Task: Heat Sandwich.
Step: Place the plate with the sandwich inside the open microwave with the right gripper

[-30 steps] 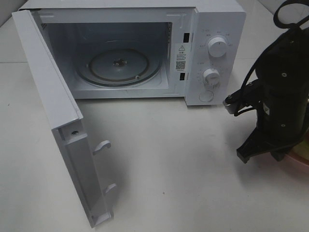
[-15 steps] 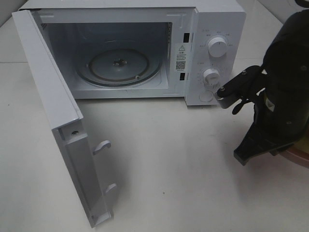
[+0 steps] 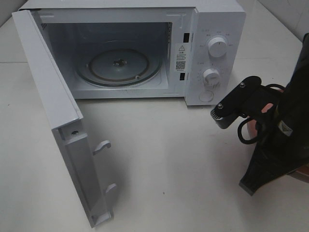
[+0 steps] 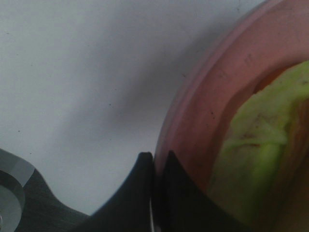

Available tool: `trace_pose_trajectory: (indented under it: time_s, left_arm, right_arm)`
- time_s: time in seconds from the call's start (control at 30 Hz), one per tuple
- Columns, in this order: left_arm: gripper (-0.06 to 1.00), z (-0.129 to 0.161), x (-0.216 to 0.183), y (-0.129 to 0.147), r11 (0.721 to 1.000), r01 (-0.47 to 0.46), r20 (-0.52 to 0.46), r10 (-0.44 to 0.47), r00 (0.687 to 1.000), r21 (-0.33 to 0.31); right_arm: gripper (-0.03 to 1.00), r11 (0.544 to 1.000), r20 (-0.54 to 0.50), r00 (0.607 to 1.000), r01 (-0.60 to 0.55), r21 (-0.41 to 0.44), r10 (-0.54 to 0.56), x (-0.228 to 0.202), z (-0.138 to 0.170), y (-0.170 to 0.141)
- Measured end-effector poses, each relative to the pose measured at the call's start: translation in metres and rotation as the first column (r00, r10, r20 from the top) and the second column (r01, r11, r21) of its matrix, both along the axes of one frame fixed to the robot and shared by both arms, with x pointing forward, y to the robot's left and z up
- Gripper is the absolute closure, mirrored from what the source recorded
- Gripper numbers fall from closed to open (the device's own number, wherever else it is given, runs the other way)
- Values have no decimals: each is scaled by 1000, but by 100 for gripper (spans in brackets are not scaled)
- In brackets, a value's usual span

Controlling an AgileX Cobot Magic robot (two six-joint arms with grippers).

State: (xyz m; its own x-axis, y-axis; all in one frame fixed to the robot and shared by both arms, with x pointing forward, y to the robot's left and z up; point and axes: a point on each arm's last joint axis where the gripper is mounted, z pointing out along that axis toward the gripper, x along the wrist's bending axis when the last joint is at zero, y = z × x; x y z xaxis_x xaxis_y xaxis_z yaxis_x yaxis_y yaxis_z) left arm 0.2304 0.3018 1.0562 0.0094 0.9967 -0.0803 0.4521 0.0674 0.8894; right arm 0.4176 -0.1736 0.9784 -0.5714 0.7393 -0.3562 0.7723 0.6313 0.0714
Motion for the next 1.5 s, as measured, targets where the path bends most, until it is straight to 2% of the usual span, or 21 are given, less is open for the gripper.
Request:
trace_pose_trajectory:
  time_s: [0.23,0.4,0.5,0.67,0.77,0.8,0.83,0.93,1.1,1.37,1.4,1.43,1.5]
  left_arm:
    - [-3,0,0,0,1000,0,0,0,1000,0]
    - [-3,0,0,0,1000,0,0,0,1000,0]
    - [-3,0,0,0,1000,0,0,0,1000,0]
    - [-3,0,0,0,1000,0,0,0,1000,0]
    - [-3,0,0,0,1000,0,0,0,1000,0]
    - [-3,0,0,0,1000,0,0,0,1000,0]
    - [-3,0,0,0,1000,0,0,0,1000,0]
    - [-3,0,0,0,1000,0,0,0,1000,0]
    - [-3,0,0,0,1000,0,0,0,1000,0]
    - [-3,0,0,0,1000,0,0,0,1000,0]
    - [-3,0,0,0,1000,0,0,0,1000,0]
    - [-3,0,0,0,1000,0,0,0,1000,0]
    - [-3,0,0,0,1000,0,0,0,1000,0]
  right_arm:
    - [94,995,3,995,-101,-1,101,-9,5,9]
    - [94,976,-13,976,-216,-21,216,-17,6,17]
    - [94,968,-20,969,-249,-27,248,-18,6,18]
    - [94,940,-24,940,-340,-32,339,-18,6,21]
    - [94,905,-13,906,-424,-28,424,-16,6,24]
    - [94,881,-5,881,-472,-26,472,-15,6,27]
    - [94,881,-5,881,-472,-26,472,-15,6,27]
    - [94,849,1,849,-528,-28,528,-14,6,29]
    - [94,815,7,815,-578,-39,579,-12,7,30]
    - [94,806,3,807,-590,-44,590,-12,7,30]
    - [94,782,-6,784,-621,-54,621,-12,7,31]
    - [94,782,-6,784,-621,-54,621,-12,7,31]
    - [94,745,-13,747,-664,-65,664,-12,7,32]
